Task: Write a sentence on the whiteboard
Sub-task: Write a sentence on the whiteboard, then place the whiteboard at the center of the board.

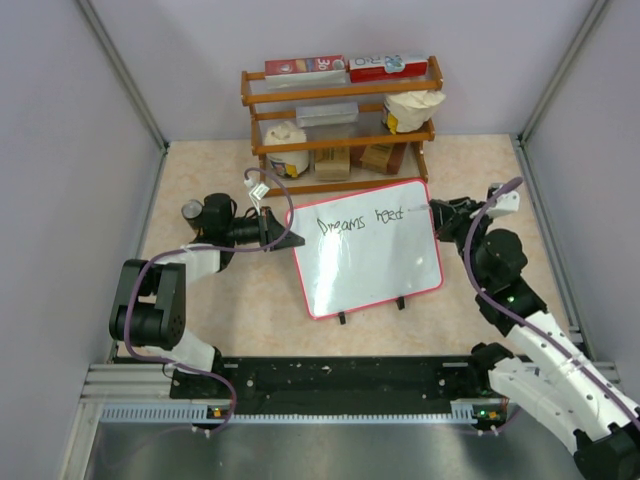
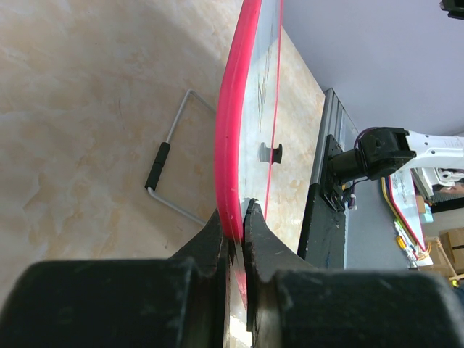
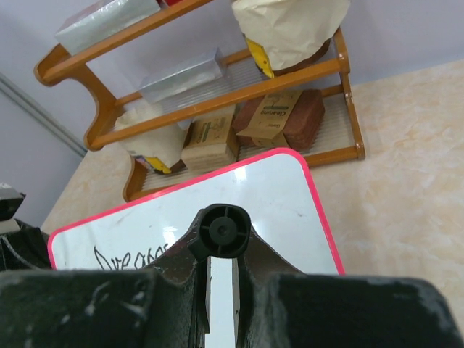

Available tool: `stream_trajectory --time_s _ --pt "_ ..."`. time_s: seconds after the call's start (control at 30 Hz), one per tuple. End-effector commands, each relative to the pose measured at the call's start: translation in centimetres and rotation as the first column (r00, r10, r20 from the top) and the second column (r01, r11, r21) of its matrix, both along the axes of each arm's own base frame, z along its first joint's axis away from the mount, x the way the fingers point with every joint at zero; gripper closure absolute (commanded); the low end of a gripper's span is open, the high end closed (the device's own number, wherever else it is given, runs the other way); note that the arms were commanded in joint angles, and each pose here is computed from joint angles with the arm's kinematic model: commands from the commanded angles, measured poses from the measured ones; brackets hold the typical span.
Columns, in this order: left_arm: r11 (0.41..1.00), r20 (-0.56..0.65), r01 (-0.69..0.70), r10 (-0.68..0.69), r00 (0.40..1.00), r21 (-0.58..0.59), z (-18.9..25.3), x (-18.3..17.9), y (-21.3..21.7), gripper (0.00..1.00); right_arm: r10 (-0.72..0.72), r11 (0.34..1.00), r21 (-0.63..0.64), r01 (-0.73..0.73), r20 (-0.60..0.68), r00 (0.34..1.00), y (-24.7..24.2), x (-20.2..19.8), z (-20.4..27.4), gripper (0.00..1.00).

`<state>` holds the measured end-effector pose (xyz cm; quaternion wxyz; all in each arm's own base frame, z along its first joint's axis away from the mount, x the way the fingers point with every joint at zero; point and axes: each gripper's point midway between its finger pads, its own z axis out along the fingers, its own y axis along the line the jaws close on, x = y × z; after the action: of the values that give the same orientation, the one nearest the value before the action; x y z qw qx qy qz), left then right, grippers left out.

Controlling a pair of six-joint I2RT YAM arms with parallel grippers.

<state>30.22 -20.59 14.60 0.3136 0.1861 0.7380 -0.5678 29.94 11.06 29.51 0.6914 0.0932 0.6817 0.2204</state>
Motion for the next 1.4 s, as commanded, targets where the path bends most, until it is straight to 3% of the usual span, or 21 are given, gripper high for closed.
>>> stream_trajectory --time_s 0.0,0.57,1.37 --pt "0.994 0.148 -0.02 0.005 0.989 0.103 -2.9 0.8 -0.1 1.0 0.099 0.994 -0.04 -0.1 -0.015 0.995 1.6 -0.2 -0.5 1.0" --pt "0.994 0.153 -0.025 0.008 0.988 0.104 -2.8 0.8 -0.1 1.0 0.287 0.953 -0.087 -0.29 -0.052 0.957 8.9 -1.9 -2.6 1.0" --pt "0.993 0.16 -0.039 0.021 0.987 0.11 -2.7 0.9 0.0 1.0 0.25 0.96 -0.118 -0.256 -0.06 0.966 8.2 -1.7 -2.9 1.0"
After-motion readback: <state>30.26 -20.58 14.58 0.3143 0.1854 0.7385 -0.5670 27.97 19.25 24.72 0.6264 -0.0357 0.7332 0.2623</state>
